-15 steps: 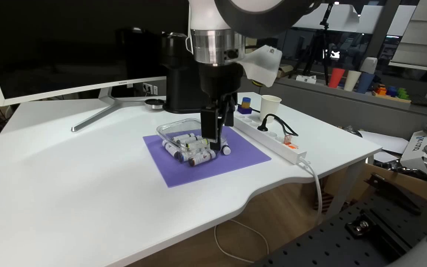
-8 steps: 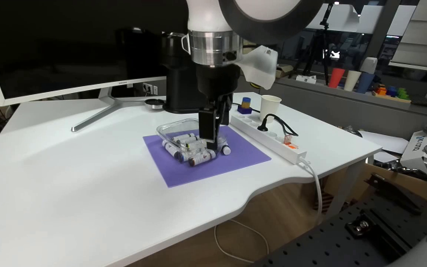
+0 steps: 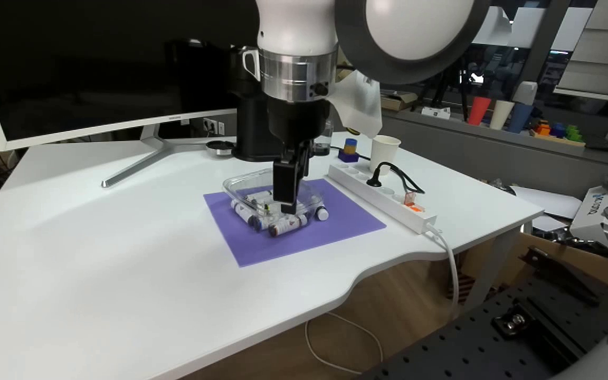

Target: Open the lid of the clear container

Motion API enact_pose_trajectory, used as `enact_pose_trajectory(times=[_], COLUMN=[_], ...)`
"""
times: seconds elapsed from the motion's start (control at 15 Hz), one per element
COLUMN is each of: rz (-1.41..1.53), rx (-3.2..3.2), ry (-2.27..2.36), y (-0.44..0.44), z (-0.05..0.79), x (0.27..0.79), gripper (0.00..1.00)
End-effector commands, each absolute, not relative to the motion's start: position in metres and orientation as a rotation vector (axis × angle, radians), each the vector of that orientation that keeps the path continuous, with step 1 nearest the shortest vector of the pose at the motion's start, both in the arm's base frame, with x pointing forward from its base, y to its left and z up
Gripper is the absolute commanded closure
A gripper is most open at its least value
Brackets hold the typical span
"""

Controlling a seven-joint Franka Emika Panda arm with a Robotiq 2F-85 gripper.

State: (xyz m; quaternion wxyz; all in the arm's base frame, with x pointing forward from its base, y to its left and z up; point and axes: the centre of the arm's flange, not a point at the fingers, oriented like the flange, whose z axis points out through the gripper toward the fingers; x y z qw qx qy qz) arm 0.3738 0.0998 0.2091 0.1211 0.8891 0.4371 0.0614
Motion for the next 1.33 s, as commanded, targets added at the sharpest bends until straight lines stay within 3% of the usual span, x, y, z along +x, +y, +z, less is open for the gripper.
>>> enact_pose_trajectory(times=[0.0, 1.27], rz=[0.243, 0.26], rx=[2.559, 2.517], ry=[1.254, 1.364], y=[0.096, 0.128], z=[0.186, 0.139], x=[0.388, 0.4], gripper=[0.0, 0.0])
